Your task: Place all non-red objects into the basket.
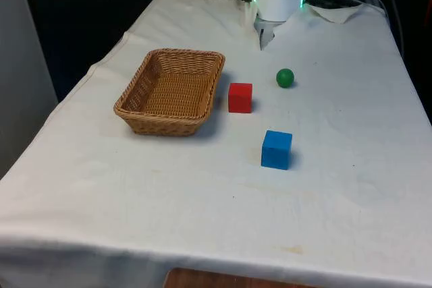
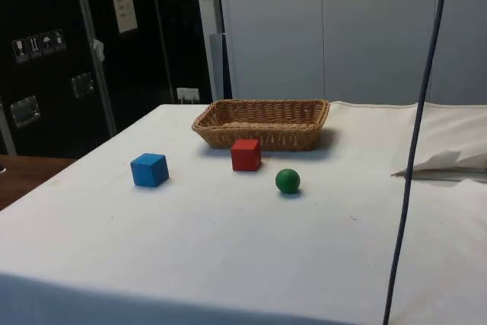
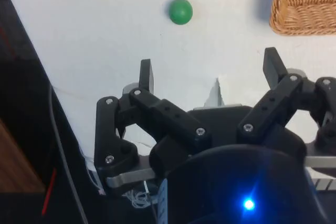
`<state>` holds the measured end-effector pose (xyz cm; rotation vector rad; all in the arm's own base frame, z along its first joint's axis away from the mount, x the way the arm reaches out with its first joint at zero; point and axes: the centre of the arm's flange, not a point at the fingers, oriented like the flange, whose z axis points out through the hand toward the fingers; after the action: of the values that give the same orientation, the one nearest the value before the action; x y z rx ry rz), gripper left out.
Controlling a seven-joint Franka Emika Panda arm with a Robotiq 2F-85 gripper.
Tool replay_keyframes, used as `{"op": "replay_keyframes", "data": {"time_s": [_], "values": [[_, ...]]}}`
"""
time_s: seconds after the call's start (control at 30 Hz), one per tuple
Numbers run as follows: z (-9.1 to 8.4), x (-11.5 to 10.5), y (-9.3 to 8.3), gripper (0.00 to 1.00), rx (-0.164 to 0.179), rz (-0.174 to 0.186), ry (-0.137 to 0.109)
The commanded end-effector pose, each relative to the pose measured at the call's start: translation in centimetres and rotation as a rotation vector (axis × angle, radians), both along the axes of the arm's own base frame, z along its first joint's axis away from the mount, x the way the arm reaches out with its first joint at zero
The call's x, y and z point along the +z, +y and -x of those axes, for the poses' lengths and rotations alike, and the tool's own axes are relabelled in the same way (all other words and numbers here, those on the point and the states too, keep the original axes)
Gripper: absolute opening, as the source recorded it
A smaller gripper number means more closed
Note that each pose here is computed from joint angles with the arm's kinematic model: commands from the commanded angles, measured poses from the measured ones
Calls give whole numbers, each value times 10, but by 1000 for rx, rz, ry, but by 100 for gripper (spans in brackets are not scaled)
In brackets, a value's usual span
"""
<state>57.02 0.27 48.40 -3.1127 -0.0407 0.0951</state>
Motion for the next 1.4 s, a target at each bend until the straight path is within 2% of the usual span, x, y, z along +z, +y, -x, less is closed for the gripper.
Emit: {"op": "replay_keyframes", "data": {"time_s": [0.0,0.2,0.23,0.3,0.47,0.5,0.77,0.8,0.83,1.0,1.17,1.37], "values": [[-6,-4,4,100,-3,0,3],[-23,-9,13,100,-3,4,-4],[-17,-7,9,100,0,7,-6],[-33,-11,21,100,1,7,-7],[-54,-19,31,100,6,11,-14],[-51,-17,30,100,11,17,-17],[-71,-37,36,100,-1,9,-38],[-69,-36,35,100,3,16,-30],[-72,-39,36,100,-3,8,-41],[-80,-50,41,100,-7,2,-64],[-85,-61,43,100,-19,-7,-70],[-94,-72,52,100,-21,-10,-90]]}}
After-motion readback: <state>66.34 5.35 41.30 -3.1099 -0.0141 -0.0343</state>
